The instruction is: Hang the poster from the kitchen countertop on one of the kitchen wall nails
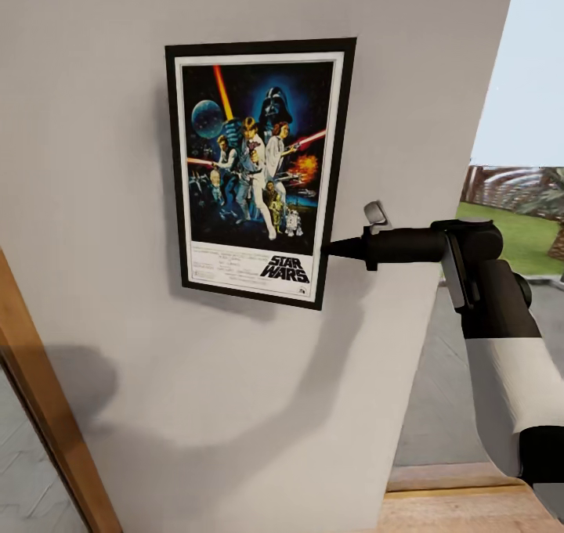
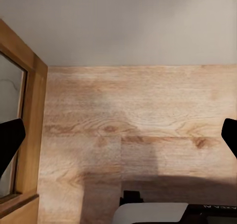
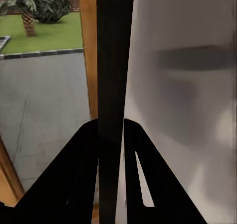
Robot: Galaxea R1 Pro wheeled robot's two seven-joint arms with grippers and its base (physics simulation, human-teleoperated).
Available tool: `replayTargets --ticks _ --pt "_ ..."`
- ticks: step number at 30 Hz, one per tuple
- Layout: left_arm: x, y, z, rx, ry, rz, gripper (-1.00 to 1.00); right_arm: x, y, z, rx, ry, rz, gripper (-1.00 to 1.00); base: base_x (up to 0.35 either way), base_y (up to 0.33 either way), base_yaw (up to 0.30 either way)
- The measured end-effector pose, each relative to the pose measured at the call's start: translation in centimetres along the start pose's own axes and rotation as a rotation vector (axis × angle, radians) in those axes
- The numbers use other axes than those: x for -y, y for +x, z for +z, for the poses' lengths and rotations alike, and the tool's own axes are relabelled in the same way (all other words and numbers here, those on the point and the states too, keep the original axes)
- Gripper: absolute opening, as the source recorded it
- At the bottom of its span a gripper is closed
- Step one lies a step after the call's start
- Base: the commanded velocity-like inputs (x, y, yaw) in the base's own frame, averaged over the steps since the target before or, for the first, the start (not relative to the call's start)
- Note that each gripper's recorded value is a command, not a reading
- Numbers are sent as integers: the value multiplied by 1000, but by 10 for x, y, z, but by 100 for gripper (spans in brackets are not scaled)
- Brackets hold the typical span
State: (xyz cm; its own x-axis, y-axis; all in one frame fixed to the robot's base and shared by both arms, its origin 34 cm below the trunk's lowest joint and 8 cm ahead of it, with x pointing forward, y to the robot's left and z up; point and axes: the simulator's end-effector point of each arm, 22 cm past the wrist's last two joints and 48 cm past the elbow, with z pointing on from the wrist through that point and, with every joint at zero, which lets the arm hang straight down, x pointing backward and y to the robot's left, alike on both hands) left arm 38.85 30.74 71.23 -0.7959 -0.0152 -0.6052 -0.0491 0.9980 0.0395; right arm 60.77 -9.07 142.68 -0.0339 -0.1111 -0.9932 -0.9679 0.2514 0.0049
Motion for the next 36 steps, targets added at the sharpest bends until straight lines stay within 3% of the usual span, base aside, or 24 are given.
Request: replayTargets --ticks 36 --pt "0 -1 0 1 0 0 100 -1 0 1 0 -2 -2 -100 9 0 0"
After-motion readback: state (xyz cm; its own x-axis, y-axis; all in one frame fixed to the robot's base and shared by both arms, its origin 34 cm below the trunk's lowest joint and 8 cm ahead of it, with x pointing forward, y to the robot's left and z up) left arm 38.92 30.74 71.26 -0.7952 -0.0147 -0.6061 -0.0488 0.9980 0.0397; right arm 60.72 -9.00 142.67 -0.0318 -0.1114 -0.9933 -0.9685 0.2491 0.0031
